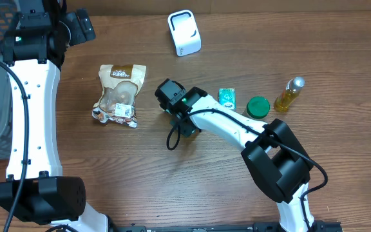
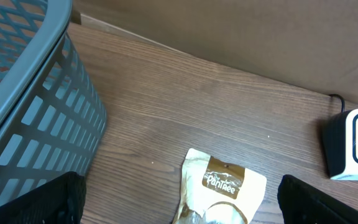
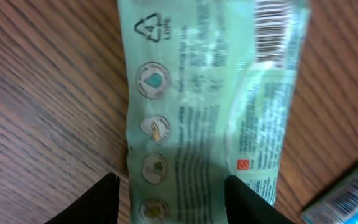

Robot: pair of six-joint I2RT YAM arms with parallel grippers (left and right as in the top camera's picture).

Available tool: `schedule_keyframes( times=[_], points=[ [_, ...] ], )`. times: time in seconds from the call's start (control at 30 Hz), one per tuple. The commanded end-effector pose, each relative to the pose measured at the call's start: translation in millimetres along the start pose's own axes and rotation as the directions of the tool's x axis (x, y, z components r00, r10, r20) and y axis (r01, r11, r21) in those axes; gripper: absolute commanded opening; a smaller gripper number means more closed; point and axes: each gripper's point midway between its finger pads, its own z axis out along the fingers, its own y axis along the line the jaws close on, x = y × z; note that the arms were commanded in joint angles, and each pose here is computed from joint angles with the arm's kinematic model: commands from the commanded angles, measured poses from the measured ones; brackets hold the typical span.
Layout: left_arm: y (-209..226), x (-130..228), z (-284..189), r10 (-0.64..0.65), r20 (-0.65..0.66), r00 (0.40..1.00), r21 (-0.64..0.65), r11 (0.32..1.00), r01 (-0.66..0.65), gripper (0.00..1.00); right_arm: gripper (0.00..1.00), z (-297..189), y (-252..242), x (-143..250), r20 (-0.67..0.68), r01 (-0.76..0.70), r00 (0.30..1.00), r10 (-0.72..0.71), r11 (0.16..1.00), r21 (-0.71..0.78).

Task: Scan the item barcode

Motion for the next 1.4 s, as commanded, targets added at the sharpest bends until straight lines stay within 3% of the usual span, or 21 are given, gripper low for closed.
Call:
schedule_keyframes(
  times=[0.0,0.33,0.4,0.5,0.63,0.77,0.87,0.93,1.17,1.37],
  points=[
    [3.8,-3.0,-0.2,-0.017,0.008,1.000,-0.015,1.000,0.018,1.00,0.51,0.6,5.0,5.6,0.003,0.021,1.000,-0.021,1.000,-0.013],
    [3.9,-3.1,-0.1,-0.018,0.008,1.000,-0.015,1.000,0.018,1.00,0.49,27.3,21.4,19.6,0.019,0.021,1.000,-0.020,0.998,-0.060],
    [3.9,-3.1,-0.1,-0.018,0.008,1.000,-0.015,1.000,0.018,0.99,0.41,28.4,21.7,21.1,0.017,0.021,1.000,-0.020,0.998,-0.059],
    [3.9,-3.1,-0.1,-0.018,0.008,1.000,-0.015,1.000,0.018,1.00,0.37,28.3,21.3,20.9,0.017,0.021,1.000,-0.020,0.998,-0.057],
    [3.9,-3.1,-0.1,-0.018,0.008,1.000,-0.015,1.000,0.018,1.00,0.20,27.5,22.4,22.8,0.008,0.023,1.000,-0.023,0.998,-0.063],
    [3.9,-3.1,-0.1,-0.018,0.008,1.000,-0.015,1.000,0.018,1.00,0.18,26.8,26.5,26.9,-0.009,0.026,1.000,-0.026,0.996,-0.080],
    [3.9,-3.1,-0.1,-0.017,0.008,1.000,-0.015,1.000,0.017,1.00,0.06,26.5,26.4,26.8,-0.011,0.010,1.000,-0.011,0.997,-0.080],
    [3.9,-3.1,-0.1,-0.018,0.008,1.000,-0.015,1.000,0.018,1.00,0.04,24.1,25.6,23.8,-0.007,-0.007,1.000,0.007,0.997,-0.080],
    [3.9,-3.1,-0.1,-0.018,0.008,1.000,-0.015,1.000,0.018,0.99,0.04,-31.5,15.6,-17.3,0.139,-0.057,0.987,0.077,0.988,-0.144],
    [4.0,-3.1,-0.1,-0.017,0.008,1.000,-0.015,1.000,0.017,1.00,0.03,-114.6,0.8,-56.2,0.316,-0.060,0.933,0.172,0.940,-0.336]
  ],
)
